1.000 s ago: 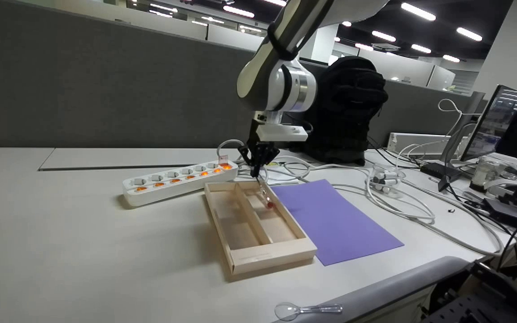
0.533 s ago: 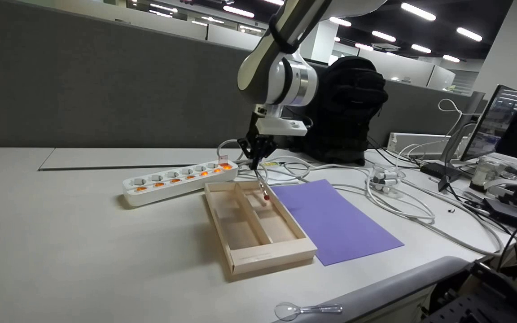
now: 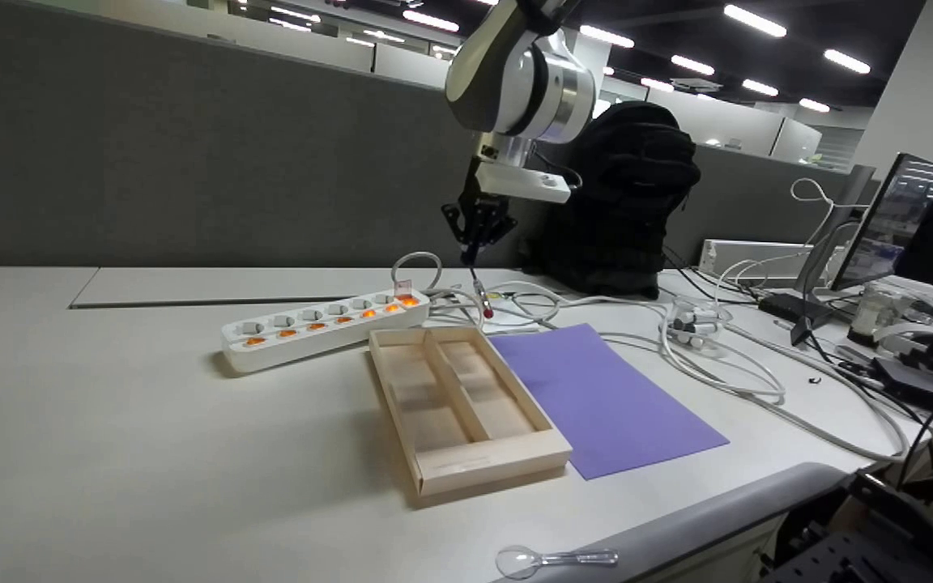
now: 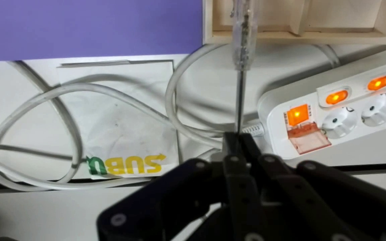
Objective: Remove the screwdriver from the tray and put it on the table
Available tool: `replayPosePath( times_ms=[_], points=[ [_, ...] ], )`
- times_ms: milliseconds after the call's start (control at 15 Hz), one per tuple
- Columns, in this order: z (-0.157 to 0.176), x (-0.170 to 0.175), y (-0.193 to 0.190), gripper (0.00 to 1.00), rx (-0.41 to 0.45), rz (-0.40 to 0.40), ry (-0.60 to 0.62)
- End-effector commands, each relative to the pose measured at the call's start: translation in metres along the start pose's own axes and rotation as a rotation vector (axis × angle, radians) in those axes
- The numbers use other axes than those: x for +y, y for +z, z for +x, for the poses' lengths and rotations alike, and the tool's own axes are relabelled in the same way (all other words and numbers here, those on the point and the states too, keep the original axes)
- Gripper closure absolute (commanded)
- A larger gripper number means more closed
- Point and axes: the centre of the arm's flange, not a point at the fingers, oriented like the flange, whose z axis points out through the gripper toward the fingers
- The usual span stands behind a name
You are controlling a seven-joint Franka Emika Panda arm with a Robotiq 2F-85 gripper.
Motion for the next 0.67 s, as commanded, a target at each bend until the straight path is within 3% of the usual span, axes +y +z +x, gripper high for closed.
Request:
replayPosePath(
  times_ms=[0, 267, 600],
  points=[
    [-0.023, 0.032, -0.024, 0.99, -0.072, -0.002, 0.07],
    [-0.051, 0.072, -0.013, 0.99, -0.162, -0.024, 0.154],
    [-0.08, 0.106, 0.014, 0.99, -0.215, -0.055, 0.213]
  ],
)
